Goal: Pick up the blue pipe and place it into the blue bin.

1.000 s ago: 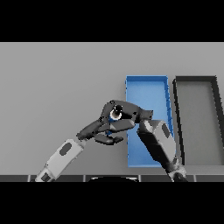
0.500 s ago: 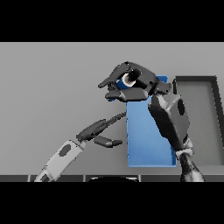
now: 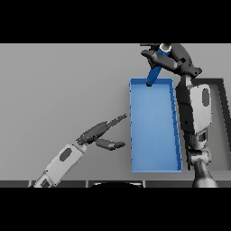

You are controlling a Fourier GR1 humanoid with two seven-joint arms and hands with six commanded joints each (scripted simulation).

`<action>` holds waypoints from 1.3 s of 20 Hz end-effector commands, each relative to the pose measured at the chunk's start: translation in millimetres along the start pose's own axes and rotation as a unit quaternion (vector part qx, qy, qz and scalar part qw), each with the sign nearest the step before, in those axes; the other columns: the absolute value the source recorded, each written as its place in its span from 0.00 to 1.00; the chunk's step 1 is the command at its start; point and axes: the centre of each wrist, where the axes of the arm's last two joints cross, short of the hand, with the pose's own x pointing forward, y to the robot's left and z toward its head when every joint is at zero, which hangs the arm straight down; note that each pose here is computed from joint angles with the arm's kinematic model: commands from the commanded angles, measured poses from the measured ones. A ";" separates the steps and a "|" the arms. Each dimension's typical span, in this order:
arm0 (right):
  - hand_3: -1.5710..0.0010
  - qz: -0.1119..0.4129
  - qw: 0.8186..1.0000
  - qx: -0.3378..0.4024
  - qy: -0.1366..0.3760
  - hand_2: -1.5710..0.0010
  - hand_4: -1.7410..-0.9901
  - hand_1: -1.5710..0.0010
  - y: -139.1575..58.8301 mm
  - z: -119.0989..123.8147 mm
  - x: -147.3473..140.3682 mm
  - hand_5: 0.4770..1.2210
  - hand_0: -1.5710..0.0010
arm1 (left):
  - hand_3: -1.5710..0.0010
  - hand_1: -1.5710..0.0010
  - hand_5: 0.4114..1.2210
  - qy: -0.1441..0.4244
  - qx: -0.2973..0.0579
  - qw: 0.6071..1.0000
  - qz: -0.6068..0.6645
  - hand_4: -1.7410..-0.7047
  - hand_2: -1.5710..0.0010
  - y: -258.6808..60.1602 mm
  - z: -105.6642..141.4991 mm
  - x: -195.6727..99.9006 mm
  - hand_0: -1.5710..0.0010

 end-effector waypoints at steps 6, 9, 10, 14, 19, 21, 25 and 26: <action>0.00 -0.029 0.988 -0.087 0.121 0.00 0.32 0.00 -24.1 36.5 -65.5 1.00 0.00 | 1.00 1.00 0.07 -0.003 0.000 1.000 -0.001 0.88 1.00 1.0 -0.3 -0.8 1.00; 0.00 -0.044 0.972 -0.136 0.185 0.00 0.32 0.00 -26.4 54.5 -94.7 1.00 0.00 | 1.00 1.00 0.07 -0.007 -0.004 1.000 -0.004 0.88 1.00 -5.3 1.5 -1.8 1.00; 0.00 -0.040 0.965 -0.150 0.209 0.00 0.32 0.00 -28.1 58.3 -104.7 1.00 0.00 | 1.00 1.00 0.07 -0.005 0.000 1.000 -0.006 0.88 1.00 -0.4 4.1 -2.3 1.00; 0.34 -0.037 0.947 -0.155 0.278 0.00 0.18 0.00 -22.9 75.4 -137.2 1.00 0.00 | 1.00 1.00 0.08 -0.004 0.002 1.000 0.000 0.88 1.00 0.1 1.9 2.0 1.00; 0.49 -0.058 0.908 -0.178 0.374 0.15 0.28 0.12 -14.2 88.4 -171.0 0.96 0.07 | 1.00 1.00 0.08 -0.003 -0.001 1.000 0.000 0.88 1.00 -3.9 2.9 0.6 1.00; 0.67 -0.078 0.893 -0.167 0.410 0.46 0.45 0.44 -12.6 94.2 -178.3 0.92 0.40 | 1.00 1.00 0.08 -0.001 -0.003 1.000 0.000 0.88 1.00 -5.9 -0.4 0.5 1.00; 0.87 -0.031 0.895 -0.122 0.429 0.78 0.67 0.77 -7.4 89.3 -165.1 0.82 0.76 | 1.00 1.00 0.08 -0.004 0.001 1.000 -0.001 0.88 1.00 -6.4 0.6 2.1 1.00; 0.89 0.005 0.896 -0.106 0.431 0.82 0.70 0.82 -6.5 88.2 -161.7 0.76 0.80 | 1.00 1.00 0.08 -0.002 -0.002 1.000 0.002 0.88 1.00 -6.9 1.2 -0.9 1.00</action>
